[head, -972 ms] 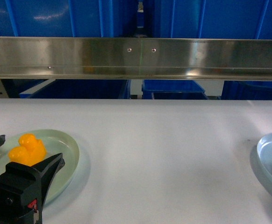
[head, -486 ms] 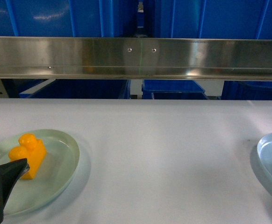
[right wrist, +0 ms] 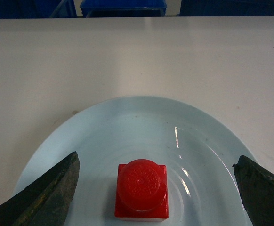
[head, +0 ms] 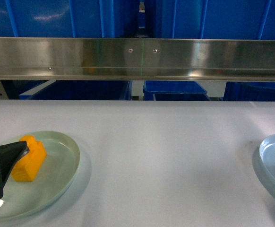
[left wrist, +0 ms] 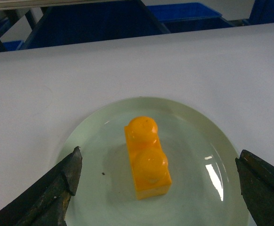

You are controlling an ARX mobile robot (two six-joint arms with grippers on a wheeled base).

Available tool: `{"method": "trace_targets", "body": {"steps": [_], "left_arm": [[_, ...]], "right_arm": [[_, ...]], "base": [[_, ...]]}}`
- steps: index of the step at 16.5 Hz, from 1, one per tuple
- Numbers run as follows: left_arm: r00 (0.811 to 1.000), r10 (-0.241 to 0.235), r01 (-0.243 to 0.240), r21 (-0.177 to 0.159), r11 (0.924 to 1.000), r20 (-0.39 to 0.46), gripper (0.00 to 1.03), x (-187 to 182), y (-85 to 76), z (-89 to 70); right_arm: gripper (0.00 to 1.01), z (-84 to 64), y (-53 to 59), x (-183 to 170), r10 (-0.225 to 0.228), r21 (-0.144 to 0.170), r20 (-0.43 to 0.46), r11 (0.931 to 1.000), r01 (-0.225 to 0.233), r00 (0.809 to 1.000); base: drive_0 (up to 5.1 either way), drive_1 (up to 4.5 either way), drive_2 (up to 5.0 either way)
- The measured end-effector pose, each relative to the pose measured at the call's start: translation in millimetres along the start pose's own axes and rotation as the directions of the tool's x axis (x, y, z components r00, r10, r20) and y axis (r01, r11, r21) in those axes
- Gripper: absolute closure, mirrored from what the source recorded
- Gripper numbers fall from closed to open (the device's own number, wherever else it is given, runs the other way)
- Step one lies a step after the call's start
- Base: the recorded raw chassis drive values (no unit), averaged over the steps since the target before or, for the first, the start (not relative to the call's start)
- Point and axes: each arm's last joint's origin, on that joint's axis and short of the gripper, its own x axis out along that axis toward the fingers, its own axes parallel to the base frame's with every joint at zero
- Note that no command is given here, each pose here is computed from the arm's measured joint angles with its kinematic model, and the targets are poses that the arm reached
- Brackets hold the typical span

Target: Sort and place red and yellow blocks in left bins

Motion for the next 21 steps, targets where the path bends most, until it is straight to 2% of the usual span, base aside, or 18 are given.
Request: {"method": "trace_targets", "body": {"steps": [3, 7, 11, 15, 16, 21], "left_arm": [[1.0, 0.001, -0.001, -0.001, 1.0, 0.0, 0.05, 0, 0.3, -0.1], [1.0, 0.001, -0.001, -0.001, 1.0, 0.0, 0.05, 0, 0.3, -0.1], [1.0, 0.001, -0.001, -0.001, 1.0, 0.0, 0.05, 0, 0.3, -0.1], [1.0, 0.001, -0.001, -0.001, 1.0, 0.0, 0.05, 0, 0.3, -0.1], [1.0, 0.001, -0.001, -0.001, 1.0, 0.0, 0.05, 0, 0.3, -0.1], [1.0, 0.001, -0.001, -0.001, 1.0, 0.0, 0.05, 0, 0.3, -0.1]], "right_arm": [[0.03, -1.3, 0.6, 1, 0.005, 0.007, -0.023, 1.0, -0.004, 1.0], [0.03, 5.7, -1.4, 9, 0.009, 0.02, -0.028, 0.9998, -0.008, 1.0], [0.03, 1.3, -3.9, 25, 0.027, 0.053, -0.087, 0.9983, -0.022, 0.996], [0.03, -2.3, -1.2, 35, 0.033, 0.06, -0.085, 0.9978, -0.028, 0.996], [0.09, -4.9, -1.0, 37, 0.032, 0.064, -0.087, 0.9976, -0.026, 0.996], [0.57, -9.6, 1.5, 35, 0.05, 0.062, -0.064, 0.997, -0.046, 0.997]], "base": [[0.0, 0.0, 0.0], [0.0, 0.0, 0.0], [0.0, 0.0, 0.0], [0.0, 0.0, 0.0], [0.0, 0.0, 0.0], [0.0, 0.0, 0.0]]}}
